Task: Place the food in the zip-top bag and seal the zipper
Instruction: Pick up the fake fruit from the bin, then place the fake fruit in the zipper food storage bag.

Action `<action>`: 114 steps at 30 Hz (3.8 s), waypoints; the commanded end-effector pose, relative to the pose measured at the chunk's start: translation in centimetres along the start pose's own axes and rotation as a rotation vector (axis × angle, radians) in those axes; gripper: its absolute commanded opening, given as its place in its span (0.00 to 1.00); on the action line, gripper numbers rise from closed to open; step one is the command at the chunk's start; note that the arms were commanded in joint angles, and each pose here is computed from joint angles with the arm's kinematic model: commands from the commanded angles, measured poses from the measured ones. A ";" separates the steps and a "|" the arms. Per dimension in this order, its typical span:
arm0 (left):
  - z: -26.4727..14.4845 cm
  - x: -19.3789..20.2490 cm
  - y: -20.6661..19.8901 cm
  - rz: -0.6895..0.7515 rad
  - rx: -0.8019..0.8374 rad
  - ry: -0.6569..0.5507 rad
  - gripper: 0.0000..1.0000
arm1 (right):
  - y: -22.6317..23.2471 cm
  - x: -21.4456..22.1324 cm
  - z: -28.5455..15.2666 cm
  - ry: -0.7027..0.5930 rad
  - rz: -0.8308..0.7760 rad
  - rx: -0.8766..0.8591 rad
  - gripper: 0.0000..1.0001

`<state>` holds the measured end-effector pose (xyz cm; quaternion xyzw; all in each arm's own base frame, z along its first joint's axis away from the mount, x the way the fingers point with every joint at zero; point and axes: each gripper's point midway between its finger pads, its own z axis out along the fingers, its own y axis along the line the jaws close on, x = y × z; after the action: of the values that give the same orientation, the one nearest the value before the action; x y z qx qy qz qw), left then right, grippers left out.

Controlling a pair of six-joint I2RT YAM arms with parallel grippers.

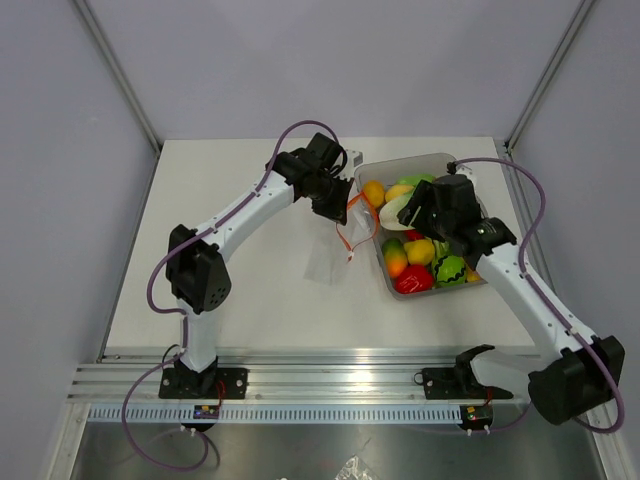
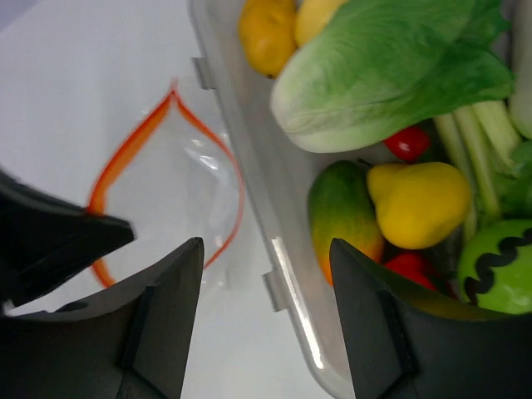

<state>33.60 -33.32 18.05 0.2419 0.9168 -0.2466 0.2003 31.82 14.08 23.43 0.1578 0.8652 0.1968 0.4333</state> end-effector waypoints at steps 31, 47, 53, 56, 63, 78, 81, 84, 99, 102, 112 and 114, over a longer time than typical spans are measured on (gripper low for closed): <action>-1.6 -2.3 -1.5 0.040 0.057 -0.094 0.00 | -7.0 8.7 9.2 0.384 -0.167 0.232 0.28; -1.9 -2.3 -1.8 0.039 0.069 -0.095 0.00 | 2.2 -1.1 0.2 0.053 -0.085 -0.040 0.25; -2.3 -2.5 -1.9 0.038 0.067 -0.102 0.00 | 7.5 0.5 2.8 0.102 -0.088 -0.138 0.26; -2.6 -2.7 -2.0 0.041 0.067 -0.108 0.00 | 8.1 2.3 5.4 0.158 -0.071 -0.139 0.25; -3.7 -3.3 -3.5 0.051 0.131 -0.132 0.00 | 8.3 5.2 8.7 0.271 -0.086 -0.110 0.62; -3.9 -3.7 -4.7 0.051 0.193 -0.137 0.00 | 9.7 2.8 5.8 0.162 -0.018 -0.204 0.86; -3.9 -3.8 -4.7 0.053 0.191 -0.139 0.00 | 9.6 2.7 5.5 0.156 -0.009 -0.199 0.77; -4.0 -3.9 -4.7 0.059 0.188 -0.145 0.00 | 8.8 1.9 4.5 0.104 0.016 -0.184 0.75; -4.2 -3.8 -4.9 0.069 0.201 -0.143 0.00 | -9.1 3.8 3.4 0.170 -0.126 0.431 0.75; -4.2 -3.8 -4.9 0.067 0.199 -0.145 0.00 | -9.6 5.0 4.5 0.229 -0.157 0.446 0.81; -4.4 -3.5 -4.7 0.074 0.190 -0.144 0.00 | -12.0 6.7 7.0 0.283 -0.207 0.549 0.84; -4.5 -3.6 -4.7 0.077 0.191 -0.148 0.00 | -12.1 6.8 7.6 0.290 -0.218 0.555 0.85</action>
<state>32.95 -35.30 20.73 0.2591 0.8907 -0.3138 0.2026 31.67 8.55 8.71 0.1547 0.9538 -0.0510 0.2526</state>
